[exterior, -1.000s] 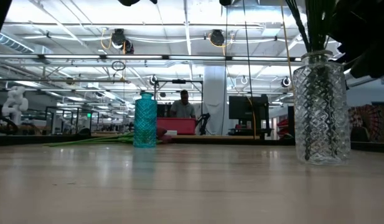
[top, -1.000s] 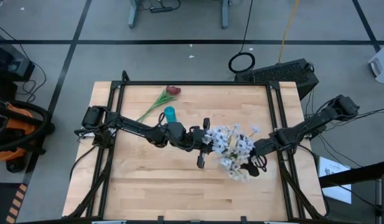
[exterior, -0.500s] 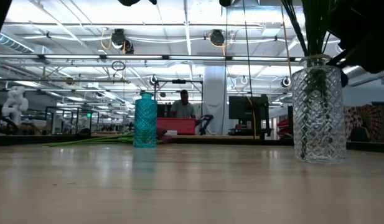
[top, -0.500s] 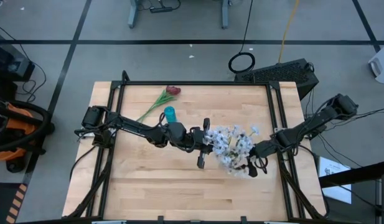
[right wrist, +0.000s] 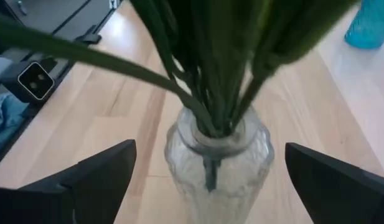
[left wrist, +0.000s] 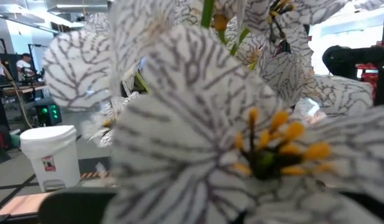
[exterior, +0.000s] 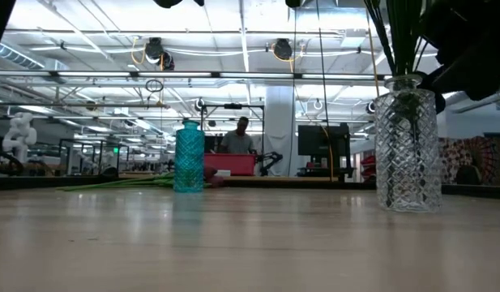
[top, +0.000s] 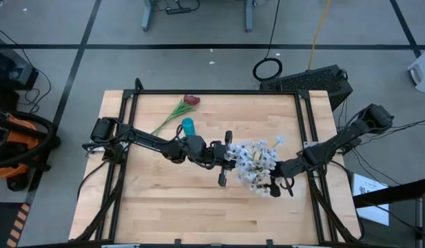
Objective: Sort flowers into vase by color
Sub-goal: Put the white flowers into the transparent vase
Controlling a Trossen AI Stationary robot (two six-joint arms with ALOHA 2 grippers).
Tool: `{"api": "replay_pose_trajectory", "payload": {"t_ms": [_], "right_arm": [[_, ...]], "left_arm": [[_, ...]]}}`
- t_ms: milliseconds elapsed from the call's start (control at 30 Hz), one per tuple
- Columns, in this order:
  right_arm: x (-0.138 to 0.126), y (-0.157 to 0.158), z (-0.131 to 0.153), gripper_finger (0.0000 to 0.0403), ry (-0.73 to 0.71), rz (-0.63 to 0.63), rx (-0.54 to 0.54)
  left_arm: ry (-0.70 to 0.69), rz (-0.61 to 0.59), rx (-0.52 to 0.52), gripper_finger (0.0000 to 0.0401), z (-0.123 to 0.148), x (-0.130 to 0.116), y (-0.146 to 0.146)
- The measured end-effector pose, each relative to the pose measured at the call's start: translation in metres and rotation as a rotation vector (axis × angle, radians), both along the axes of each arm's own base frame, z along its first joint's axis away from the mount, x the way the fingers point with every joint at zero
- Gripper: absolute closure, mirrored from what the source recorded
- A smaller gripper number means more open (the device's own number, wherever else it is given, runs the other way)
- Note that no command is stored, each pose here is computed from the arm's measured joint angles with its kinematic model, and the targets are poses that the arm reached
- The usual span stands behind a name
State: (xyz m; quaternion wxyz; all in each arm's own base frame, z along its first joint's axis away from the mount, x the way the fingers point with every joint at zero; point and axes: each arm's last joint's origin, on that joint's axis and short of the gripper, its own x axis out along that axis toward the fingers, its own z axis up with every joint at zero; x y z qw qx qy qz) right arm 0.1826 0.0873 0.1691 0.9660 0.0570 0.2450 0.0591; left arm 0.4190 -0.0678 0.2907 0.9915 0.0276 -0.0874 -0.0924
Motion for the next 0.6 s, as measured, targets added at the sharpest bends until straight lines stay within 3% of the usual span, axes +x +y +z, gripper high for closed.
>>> {"api": "replay_pose_trajectory", "payload": {"t_ms": [600], "right_arm": [[0.018, 0.008, -0.012, 0.0012, -0.077, -0.034, -0.030]], "left_arm": [[0.013, -0.001, -0.002, 0.0380, -0.001, 0.000, 0.000]]}}
